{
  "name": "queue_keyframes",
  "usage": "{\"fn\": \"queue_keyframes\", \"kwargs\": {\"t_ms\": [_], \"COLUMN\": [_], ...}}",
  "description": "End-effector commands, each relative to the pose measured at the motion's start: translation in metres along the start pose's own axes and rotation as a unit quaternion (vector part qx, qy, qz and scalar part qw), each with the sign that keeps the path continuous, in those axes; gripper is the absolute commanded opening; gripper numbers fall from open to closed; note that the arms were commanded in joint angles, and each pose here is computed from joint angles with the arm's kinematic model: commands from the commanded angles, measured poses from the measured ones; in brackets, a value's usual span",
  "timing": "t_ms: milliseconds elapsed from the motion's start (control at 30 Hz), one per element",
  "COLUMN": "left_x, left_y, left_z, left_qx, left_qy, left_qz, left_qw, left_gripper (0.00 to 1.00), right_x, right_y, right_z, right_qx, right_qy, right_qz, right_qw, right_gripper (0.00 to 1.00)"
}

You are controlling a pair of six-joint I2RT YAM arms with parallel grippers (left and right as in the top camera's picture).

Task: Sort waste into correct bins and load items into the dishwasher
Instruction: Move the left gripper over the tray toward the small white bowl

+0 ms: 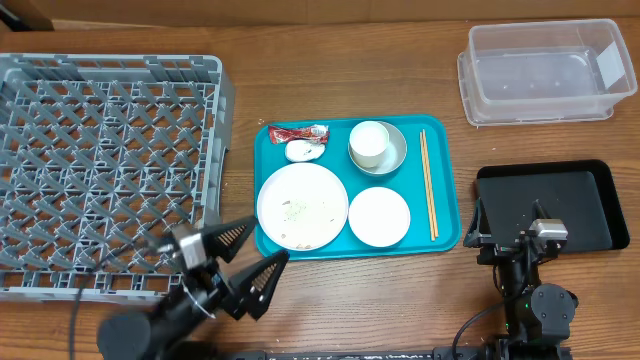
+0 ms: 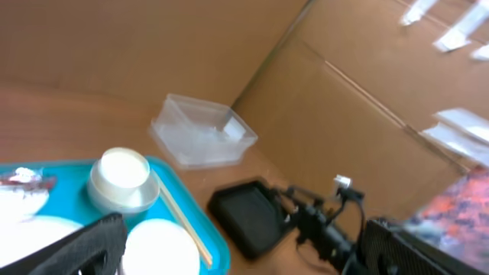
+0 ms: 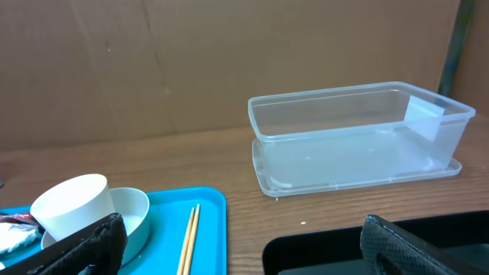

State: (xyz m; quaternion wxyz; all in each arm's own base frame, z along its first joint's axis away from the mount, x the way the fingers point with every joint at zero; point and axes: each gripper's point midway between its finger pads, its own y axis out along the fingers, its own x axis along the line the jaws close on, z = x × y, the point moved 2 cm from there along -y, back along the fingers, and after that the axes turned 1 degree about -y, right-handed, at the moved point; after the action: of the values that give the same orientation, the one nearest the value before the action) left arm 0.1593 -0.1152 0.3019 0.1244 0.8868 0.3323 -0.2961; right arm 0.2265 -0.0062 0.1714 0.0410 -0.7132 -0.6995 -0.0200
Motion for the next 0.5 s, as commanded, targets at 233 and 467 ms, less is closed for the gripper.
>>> {"fn": "queue_keyframes", "kwargs": {"t_ms": [233,467], "left_x": [0.049,0.061], "left_y": [0.013,0.031], "left_z": [-0.027,-0.008], "left_qx": [0.274,0.349], "left_qy": [0.001,-0.087], "left_qz": [-0.228,-0.19], "left_qw": [0.934,0.913], "left_gripper": [1.0,1.0], "right_x": [-0.002,-0.002], "right_y": [0.0,0.0], "right_z": [0.001,0.001], "right_qx": [-0.004,-0.004], "right_qy": [-0.002,-0.002], "right_qz": [0.006,0.006], "right_qw": [1.0,1.0], "right_gripper": [1.0,1.0]}}
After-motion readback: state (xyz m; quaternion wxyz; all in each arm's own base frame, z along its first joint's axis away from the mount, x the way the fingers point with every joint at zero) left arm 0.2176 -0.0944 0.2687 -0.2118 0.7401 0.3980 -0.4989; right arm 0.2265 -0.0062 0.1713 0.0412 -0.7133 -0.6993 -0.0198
